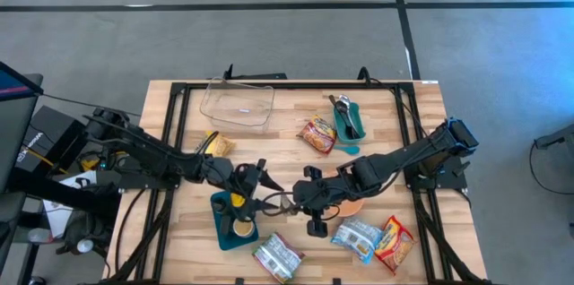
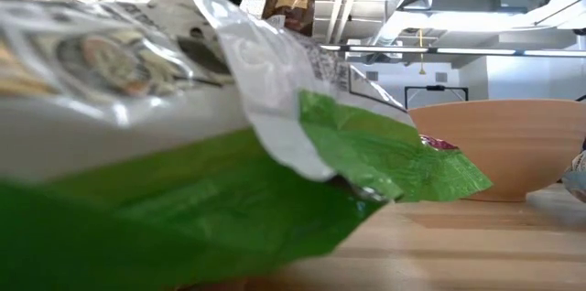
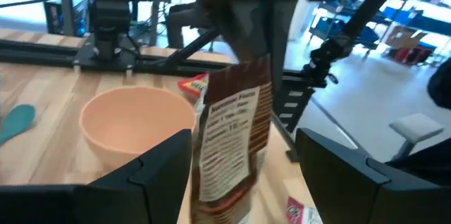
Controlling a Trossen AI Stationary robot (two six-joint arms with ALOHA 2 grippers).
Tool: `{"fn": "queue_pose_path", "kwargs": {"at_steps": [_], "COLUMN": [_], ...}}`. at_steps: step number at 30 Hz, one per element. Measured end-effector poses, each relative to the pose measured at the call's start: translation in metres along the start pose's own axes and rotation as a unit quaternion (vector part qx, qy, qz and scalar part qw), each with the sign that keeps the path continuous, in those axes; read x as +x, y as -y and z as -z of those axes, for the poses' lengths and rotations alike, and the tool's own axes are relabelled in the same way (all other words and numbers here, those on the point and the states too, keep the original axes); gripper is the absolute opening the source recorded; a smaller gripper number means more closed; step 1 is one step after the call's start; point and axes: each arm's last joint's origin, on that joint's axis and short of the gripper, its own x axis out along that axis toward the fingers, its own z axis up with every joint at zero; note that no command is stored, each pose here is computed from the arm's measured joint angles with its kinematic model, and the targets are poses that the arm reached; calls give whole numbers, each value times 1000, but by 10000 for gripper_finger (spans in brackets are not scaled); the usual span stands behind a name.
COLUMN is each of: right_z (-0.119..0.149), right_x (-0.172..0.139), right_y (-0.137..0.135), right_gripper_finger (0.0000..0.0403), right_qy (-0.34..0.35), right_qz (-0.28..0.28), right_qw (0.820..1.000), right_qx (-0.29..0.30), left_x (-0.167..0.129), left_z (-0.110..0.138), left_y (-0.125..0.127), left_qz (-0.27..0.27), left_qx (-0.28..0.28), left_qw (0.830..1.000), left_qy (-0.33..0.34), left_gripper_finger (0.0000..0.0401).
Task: Pick & Place Food Item
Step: Put the orange seasoning pack into the blue bin
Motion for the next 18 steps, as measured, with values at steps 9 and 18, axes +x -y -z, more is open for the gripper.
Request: {"fn": "queue_pose_path", "kwargs": {"at_steps": [9,18], "right_z": [0,-3], "right_x": [0,1], "right_y": [0,6], "right_gripper_finger": [0,0], "right_qy": [0,3], "right_qz": [0,5], "right_qw": [1000,1000], "right_qx": [-7,-4], "left_x": [0,0], "left_z": [-4,-7], "left_y": [1,2], "left_qz": [26,36], "left_qx": [0,0], "left_qw": [1000,999], "left_qy": [17,29], "left_gripper_finger": [238,224]}}
